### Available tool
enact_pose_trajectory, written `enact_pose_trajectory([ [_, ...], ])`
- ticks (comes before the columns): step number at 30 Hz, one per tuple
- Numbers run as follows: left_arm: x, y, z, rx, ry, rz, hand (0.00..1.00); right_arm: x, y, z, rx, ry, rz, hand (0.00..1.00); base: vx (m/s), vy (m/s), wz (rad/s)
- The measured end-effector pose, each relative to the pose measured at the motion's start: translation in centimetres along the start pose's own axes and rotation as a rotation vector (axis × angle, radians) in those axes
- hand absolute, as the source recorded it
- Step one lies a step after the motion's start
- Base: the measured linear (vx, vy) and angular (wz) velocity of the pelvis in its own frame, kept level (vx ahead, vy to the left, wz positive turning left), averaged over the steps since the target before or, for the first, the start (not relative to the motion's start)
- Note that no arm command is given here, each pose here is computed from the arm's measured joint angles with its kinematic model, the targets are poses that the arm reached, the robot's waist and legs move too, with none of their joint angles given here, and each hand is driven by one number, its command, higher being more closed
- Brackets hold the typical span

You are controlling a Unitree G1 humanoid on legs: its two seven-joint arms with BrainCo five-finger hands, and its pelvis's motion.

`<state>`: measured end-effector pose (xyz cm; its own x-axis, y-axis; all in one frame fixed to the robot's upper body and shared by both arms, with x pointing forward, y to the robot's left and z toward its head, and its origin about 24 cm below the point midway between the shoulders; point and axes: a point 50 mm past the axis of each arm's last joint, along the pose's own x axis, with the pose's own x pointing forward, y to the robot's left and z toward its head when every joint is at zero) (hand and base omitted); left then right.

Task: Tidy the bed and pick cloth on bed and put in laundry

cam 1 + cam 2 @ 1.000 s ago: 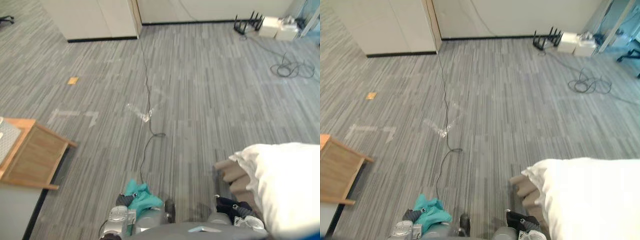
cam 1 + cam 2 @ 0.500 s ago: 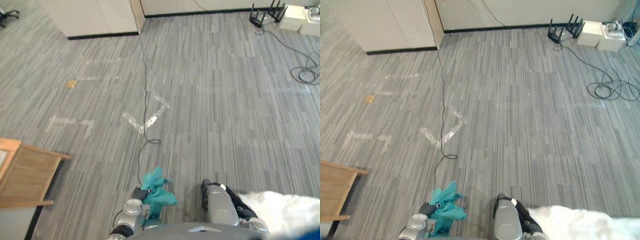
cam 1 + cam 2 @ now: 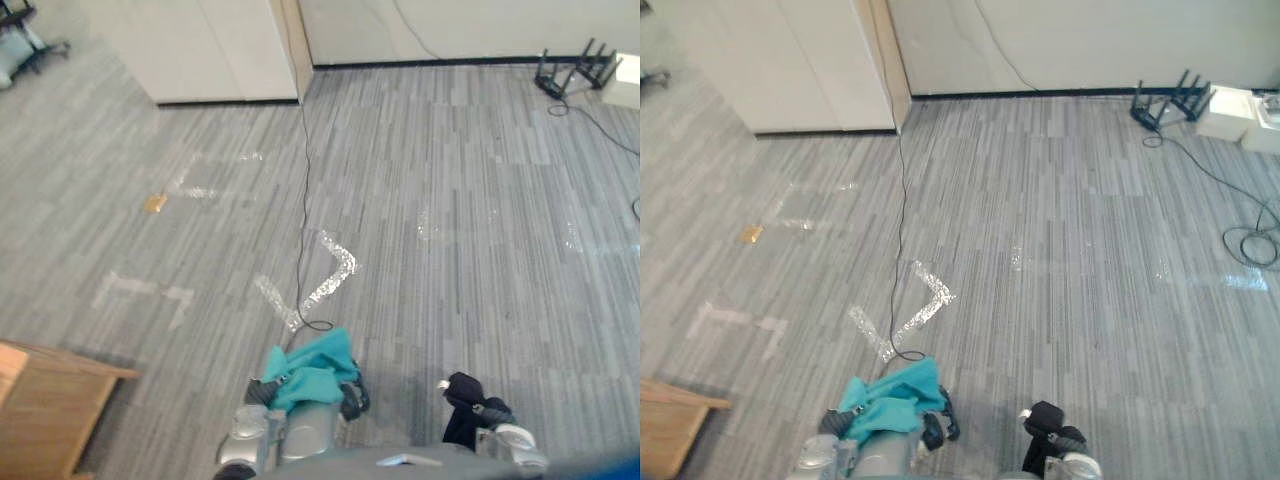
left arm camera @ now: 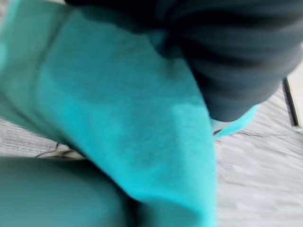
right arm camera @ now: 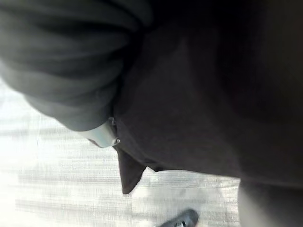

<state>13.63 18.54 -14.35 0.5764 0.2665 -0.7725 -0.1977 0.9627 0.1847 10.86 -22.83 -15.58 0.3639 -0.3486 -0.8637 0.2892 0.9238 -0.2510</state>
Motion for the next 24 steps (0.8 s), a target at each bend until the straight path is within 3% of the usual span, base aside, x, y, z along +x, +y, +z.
enact_pose_trajectory([
  [6,-0.2,0.9,-1.6,-0.015,0.070,0.028,1.00,-0.4,-0.4,-2.3,0.048,0.062,-0.007,1.00,0.27,0.308,1.04],
  [11,-0.4,0.8,-2.8,0.010,0.125,0.020,1.00,-0.6,-1.4,-3.2,0.079,0.066,-0.039,1.00,0.00,0.070,1.32],
  [15,-0.5,-0.5,-2.4,0.008,0.111,-0.014,1.00,-0.9,-1.3,-4.2,0.084,0.093,-0.039,1.00,0.29,-0.176,1.49],
  [24,-0.9,-0.4,-3.4,-0.184,0.159,0.062,1.00,-1.0,-0.7,-3.1,0.008,0.026,-0.011,1.00,0.31,-0.363,0.53],
])
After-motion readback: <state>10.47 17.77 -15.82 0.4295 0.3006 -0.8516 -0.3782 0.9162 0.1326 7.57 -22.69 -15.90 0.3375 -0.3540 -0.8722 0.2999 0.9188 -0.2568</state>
